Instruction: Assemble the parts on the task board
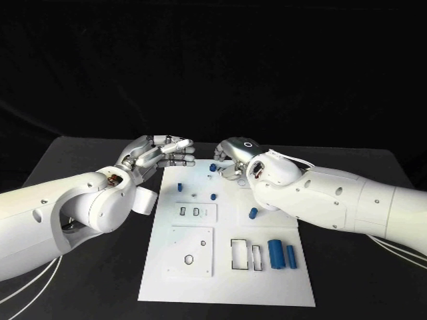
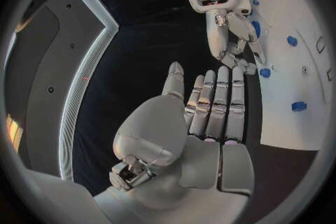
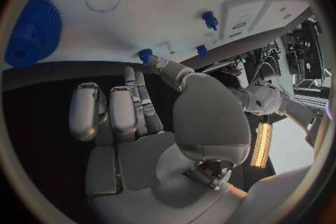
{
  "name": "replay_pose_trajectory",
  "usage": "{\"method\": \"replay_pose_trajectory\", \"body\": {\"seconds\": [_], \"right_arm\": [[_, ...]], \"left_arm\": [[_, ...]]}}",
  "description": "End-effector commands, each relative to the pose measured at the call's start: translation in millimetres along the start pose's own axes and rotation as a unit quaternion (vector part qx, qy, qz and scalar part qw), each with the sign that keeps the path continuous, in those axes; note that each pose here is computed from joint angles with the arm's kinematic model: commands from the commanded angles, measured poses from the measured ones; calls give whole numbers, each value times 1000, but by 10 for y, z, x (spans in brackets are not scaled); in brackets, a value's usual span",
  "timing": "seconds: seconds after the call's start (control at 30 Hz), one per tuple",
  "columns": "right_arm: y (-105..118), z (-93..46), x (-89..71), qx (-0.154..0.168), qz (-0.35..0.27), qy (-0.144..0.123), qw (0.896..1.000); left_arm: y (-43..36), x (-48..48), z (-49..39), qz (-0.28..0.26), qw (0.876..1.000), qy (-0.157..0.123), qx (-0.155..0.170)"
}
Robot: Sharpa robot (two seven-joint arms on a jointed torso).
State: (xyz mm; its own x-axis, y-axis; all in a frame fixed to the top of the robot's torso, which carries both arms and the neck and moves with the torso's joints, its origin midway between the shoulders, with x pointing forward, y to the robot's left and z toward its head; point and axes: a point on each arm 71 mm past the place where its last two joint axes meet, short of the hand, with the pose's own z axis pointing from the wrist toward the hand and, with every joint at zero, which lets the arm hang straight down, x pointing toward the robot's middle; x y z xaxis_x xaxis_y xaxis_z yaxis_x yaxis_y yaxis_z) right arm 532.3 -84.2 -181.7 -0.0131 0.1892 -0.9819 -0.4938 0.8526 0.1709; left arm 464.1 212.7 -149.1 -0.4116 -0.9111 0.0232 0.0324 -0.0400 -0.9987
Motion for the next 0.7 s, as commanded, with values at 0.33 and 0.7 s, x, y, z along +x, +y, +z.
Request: {"method": "replay_pose_trajectory", "body": {"seconds": [0.33,0.7], "right_arm": [[-558,-549,-381,57,51,8,997],[-1093,-667,-480,138,78,50,986]], "left_arm": [[-13,-104,-19,0,1000,0,7],[-1,-130,-10,1,1000,-2,5]]}}
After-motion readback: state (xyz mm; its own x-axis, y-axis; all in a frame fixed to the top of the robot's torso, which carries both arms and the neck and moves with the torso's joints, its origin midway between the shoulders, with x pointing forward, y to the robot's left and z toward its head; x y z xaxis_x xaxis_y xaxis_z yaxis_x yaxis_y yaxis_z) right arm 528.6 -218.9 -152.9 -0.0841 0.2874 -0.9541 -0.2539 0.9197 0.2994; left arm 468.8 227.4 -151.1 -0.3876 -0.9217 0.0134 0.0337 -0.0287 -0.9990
